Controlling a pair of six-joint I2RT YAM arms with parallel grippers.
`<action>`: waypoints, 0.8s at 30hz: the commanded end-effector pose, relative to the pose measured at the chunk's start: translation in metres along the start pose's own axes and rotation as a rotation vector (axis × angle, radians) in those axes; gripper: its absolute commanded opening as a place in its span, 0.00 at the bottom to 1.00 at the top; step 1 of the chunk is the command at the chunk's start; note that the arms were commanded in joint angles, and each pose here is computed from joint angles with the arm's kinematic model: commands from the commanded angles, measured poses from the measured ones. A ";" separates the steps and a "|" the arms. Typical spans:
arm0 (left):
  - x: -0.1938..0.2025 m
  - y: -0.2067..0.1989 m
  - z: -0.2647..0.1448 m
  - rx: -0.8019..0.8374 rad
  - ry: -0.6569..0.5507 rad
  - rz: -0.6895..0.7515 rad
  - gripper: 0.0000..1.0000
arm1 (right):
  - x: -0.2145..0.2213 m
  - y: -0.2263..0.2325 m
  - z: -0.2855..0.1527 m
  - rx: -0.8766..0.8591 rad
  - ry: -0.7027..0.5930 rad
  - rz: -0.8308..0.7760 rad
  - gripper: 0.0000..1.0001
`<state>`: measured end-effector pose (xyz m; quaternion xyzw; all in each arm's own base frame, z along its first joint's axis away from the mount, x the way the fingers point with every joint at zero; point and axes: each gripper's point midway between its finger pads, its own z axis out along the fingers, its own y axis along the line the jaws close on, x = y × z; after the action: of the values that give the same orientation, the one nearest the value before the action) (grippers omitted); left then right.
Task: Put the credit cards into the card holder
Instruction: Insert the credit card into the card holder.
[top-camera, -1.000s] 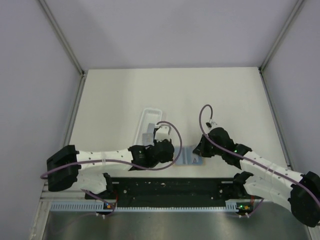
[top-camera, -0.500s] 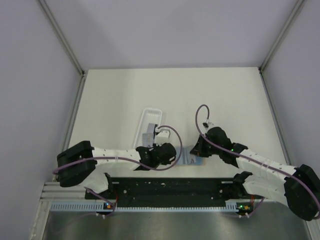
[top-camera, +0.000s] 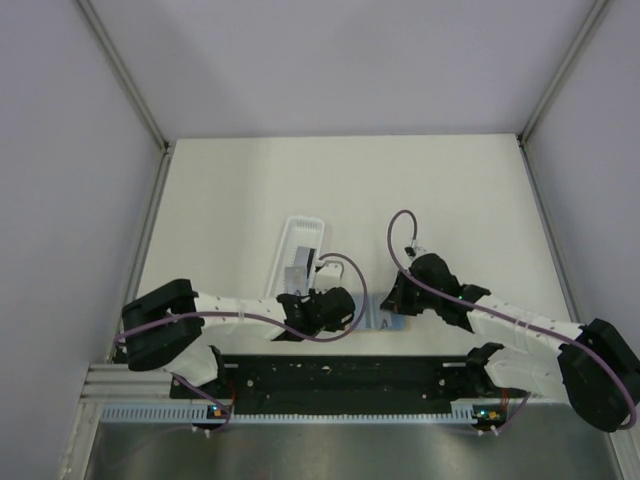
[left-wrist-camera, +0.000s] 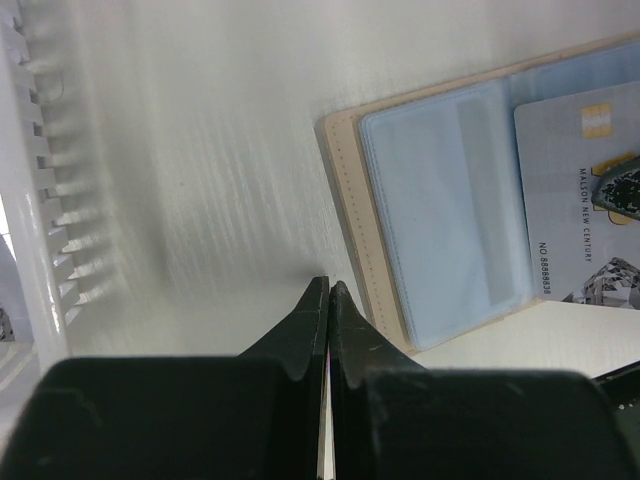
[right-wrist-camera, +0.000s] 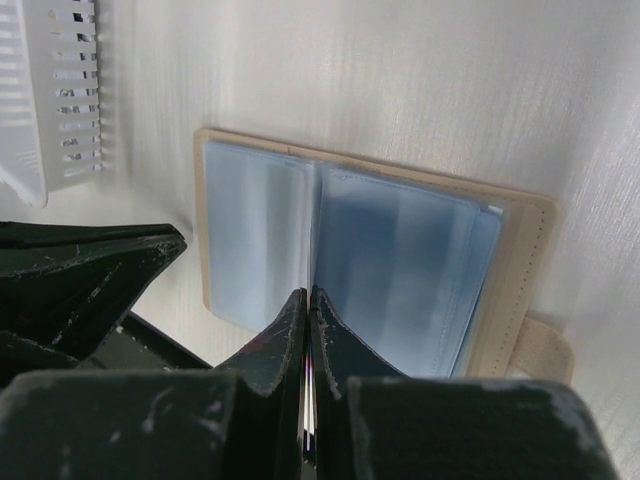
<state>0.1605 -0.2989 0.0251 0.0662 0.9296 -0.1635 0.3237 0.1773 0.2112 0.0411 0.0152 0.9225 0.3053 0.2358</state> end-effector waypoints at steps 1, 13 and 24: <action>-0.004 -0.009 0.003 0.030 -0.011 -0.027 0.00 | -0.012 0.005 0.001 -0.017 -0.041 0.011 0.00; 0.002 -0.012 0.008 0.037 0.009 -0.025 0.00 | -0.012 0.003 0.003 -0.069 -0.034 0.055 0.00; 0.004 -0.013 0.009 0.038 0.015 -0.027 0.00 | -0.009 0.006 0.009 -0.131 -0.029 0.069 0.00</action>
<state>0.1601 -0.3092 0.0204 0.0663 0.9286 -0.1787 0.3185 0.1844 0.2109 0.0358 0.0411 0.9099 0.3430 0.2299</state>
